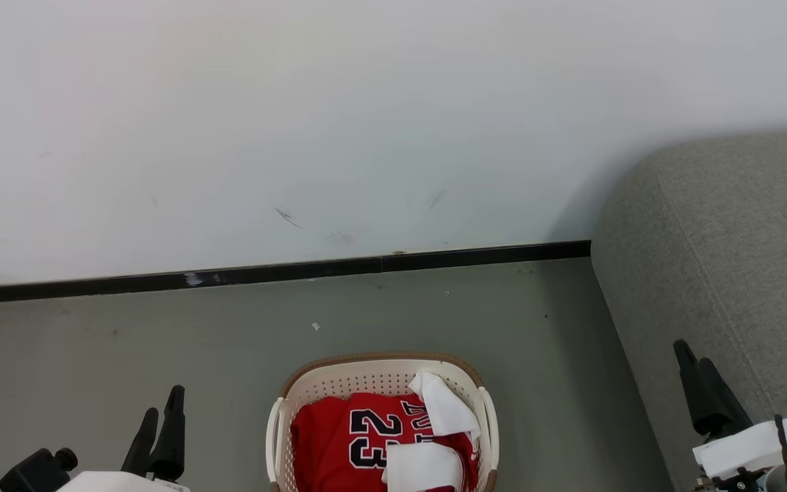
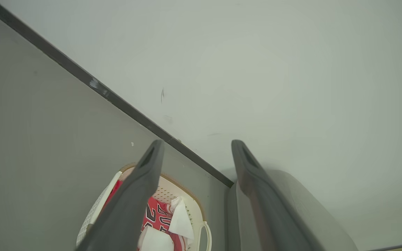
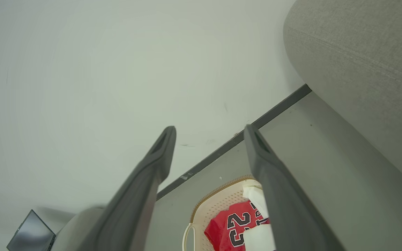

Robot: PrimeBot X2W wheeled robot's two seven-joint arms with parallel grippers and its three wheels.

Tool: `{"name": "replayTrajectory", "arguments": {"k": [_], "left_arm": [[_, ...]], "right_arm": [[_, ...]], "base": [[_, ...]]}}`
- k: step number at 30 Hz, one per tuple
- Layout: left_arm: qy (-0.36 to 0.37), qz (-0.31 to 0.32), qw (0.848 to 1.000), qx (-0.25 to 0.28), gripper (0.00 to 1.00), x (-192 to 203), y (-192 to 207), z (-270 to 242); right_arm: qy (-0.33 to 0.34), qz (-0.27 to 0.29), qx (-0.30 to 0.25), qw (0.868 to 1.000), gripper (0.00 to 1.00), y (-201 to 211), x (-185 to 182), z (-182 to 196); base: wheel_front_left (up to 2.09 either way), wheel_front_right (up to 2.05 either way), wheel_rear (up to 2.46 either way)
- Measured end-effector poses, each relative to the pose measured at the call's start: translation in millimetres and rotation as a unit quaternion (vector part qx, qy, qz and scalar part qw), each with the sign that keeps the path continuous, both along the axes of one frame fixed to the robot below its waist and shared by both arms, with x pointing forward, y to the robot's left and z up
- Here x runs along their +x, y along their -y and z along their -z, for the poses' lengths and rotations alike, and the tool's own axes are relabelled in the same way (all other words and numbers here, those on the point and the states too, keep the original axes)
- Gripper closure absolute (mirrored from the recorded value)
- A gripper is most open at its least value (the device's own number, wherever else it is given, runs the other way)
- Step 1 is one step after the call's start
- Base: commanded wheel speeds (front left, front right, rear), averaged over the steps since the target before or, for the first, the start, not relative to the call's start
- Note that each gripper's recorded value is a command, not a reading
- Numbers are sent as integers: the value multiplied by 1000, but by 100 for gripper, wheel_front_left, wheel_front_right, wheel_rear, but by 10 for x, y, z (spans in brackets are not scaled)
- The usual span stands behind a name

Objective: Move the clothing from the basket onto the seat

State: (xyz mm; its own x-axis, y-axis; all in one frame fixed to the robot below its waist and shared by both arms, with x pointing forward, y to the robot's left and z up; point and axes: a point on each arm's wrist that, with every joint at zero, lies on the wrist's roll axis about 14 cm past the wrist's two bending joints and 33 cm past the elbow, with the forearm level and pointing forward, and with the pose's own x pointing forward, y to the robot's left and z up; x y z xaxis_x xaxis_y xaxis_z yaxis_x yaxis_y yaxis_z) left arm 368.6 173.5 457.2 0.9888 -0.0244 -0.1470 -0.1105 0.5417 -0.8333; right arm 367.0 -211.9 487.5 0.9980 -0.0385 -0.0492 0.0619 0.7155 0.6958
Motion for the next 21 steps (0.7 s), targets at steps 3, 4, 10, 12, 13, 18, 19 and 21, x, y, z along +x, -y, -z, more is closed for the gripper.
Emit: {"name": "replayTrajectory", "arguments": {"k": [3,4,10,12,13,18,19,21], "left_arm": [[7,7,999,36,0,1,-4,-31],[9,12,999,49,0,2,3,-39],[27,32,992,119,0,6,44,-114],[35,36,989,141,0,9,54,-144],[38,39,987,154,0,9,60,-155],[52,51,975,211,0,12,81,-207],[55,53,973,220,0,12,86,-213],[59,56,968,235,0,13,97,-225]], "right_arm": [[8,-4,-32,999,0,-17,2,-45],[11,-5,-42,999,0,-24,4,-64],[25,-12,-101,994,0,-51,8,-146],[29,-13,-121,992,0,-55,9,-166],[30,-15,-130,991,0,-59,11,-171],[33,-20,-173,984,0,-84,13,-172],[33,-22,-182,982,0,-91,13,-169],[33,-24,-196,980,0,-102,13,-160]], "base": [[0,0,0],[0,0,0],[0,0,0],[0,0,0],[0,0,0],[0,0,0],[0,0,0],[0,0,0]]}}
